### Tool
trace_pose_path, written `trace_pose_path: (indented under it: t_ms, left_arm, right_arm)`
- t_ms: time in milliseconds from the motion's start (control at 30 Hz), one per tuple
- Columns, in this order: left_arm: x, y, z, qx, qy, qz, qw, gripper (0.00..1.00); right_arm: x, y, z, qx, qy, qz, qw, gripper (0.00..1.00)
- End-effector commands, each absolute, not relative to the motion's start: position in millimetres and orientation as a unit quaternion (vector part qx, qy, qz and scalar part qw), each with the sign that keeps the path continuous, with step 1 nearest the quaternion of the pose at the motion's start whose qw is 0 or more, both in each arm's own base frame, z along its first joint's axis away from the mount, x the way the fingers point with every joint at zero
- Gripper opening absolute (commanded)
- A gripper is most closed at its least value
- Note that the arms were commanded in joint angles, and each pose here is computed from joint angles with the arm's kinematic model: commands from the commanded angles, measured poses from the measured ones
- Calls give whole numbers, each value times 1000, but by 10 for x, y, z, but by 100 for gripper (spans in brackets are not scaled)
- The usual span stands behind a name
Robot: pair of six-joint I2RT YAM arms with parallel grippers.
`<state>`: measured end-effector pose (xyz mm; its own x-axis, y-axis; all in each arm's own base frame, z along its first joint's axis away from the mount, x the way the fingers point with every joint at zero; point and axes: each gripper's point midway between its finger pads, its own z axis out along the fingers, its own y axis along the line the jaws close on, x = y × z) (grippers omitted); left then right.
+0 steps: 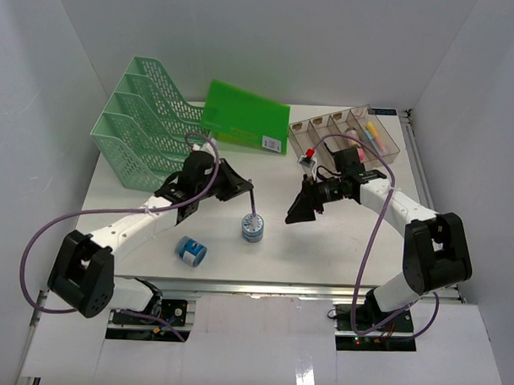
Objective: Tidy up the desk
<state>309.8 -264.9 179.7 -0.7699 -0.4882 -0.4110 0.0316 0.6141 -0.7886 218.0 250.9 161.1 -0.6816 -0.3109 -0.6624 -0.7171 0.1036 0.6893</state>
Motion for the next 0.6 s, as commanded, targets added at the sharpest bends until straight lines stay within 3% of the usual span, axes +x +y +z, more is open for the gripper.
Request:
trace_pose_path:
  t_ms: [0,200,567]
  left_arm:
    - [3286,-3017,2049,-130,816,-449,340,0]
    - [3342,-3328,2004,-131,815,-455,334,0]
    - [3354,-3463,2047,-141,803,-477,328,0]
  right_arm:
    - [2446,2594,1769,-291,769,538,188,82]
    - [2622,2720,1948,-240,770,548,220,79]
    - [2838,2754,1776,-211,799,512,236,56]
